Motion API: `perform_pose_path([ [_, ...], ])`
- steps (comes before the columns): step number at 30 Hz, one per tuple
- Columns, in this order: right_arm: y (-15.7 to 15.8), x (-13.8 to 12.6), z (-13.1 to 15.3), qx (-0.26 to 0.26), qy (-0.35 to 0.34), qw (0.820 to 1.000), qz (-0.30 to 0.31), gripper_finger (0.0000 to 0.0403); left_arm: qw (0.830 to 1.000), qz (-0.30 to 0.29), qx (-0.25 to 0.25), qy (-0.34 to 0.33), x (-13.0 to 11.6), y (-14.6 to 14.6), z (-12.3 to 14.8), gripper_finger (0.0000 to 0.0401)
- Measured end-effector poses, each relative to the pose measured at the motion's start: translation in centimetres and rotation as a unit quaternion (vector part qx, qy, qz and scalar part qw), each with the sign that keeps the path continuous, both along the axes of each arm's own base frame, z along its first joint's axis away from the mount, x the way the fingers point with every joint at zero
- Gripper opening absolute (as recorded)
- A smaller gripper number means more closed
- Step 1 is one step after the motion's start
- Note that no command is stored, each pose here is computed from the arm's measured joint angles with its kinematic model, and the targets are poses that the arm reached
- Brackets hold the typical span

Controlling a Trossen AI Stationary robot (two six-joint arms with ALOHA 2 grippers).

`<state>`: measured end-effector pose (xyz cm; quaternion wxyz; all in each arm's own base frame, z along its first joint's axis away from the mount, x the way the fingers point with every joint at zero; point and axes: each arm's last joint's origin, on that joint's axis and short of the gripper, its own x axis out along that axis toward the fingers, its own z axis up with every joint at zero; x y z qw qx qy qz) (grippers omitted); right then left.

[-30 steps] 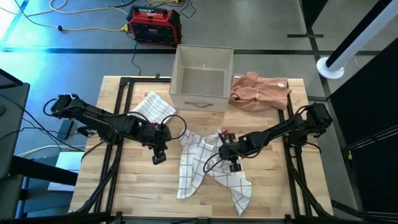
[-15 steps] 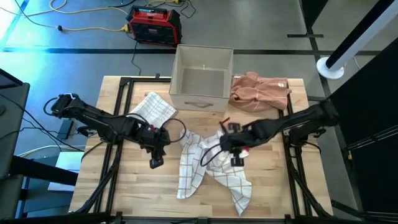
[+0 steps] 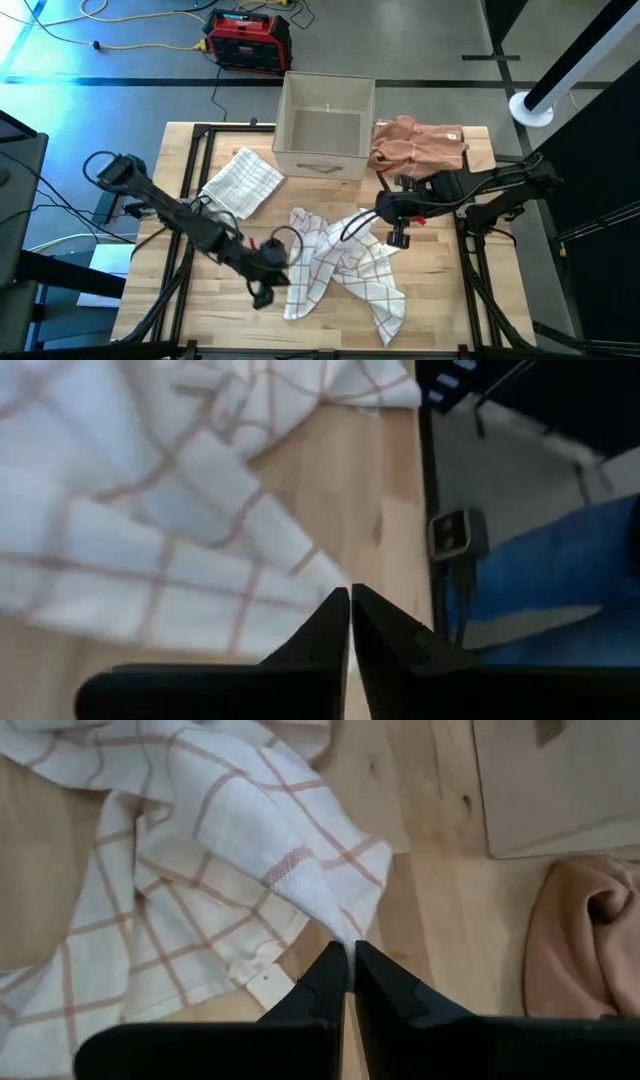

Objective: Fold towel
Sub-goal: Fold the white squared towel

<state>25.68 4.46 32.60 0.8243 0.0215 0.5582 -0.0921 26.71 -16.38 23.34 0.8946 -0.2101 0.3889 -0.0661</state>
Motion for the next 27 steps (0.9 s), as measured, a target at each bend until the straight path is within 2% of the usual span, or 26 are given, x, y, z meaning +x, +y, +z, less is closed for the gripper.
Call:
perform_pose_path([
  [5,-1.1,0.2,0.0,0.005,0.008,1.0,0.015,0.0001,0.998,-0.024,-0.051,0.034,1.6,-3.1,-4.3,0.0075],
  [8,-1.8,0.2,0.0,0.002,0.011,1.0,0.025,0.0001,0.996,-0.046,-0.053,0.055,2.1,-5.2,-5.7,0.0108],
  [14,-2.9,0.3,-0.1,-0.006,0.015,1.0,0.026,0.0001,0.991,-0.067,0.054,0.099,2.6,-8.6,-6.4,0.0131],
  [19,-3.4,0.4,-0.1,-0.011,0.016,0.999,0.03,0.0001,0.981,-0.05,0.139,0.122,3.2,-10.2,-7.8,0.0131],
  [23,-3.4,0.4,0.0,-0.011,0.014,0.999,0.03,0.0001,0.976,-0.005,0.165,0.139,3.7,-10.1,-9.1,0.0131],
  [27,-3.4,0.4,0.0,-0.011,0.014,0.999,0.031,0.0001,0.973,0.001,0.178,0.144,4.0,-10.0,-10.3,0.0131],
])
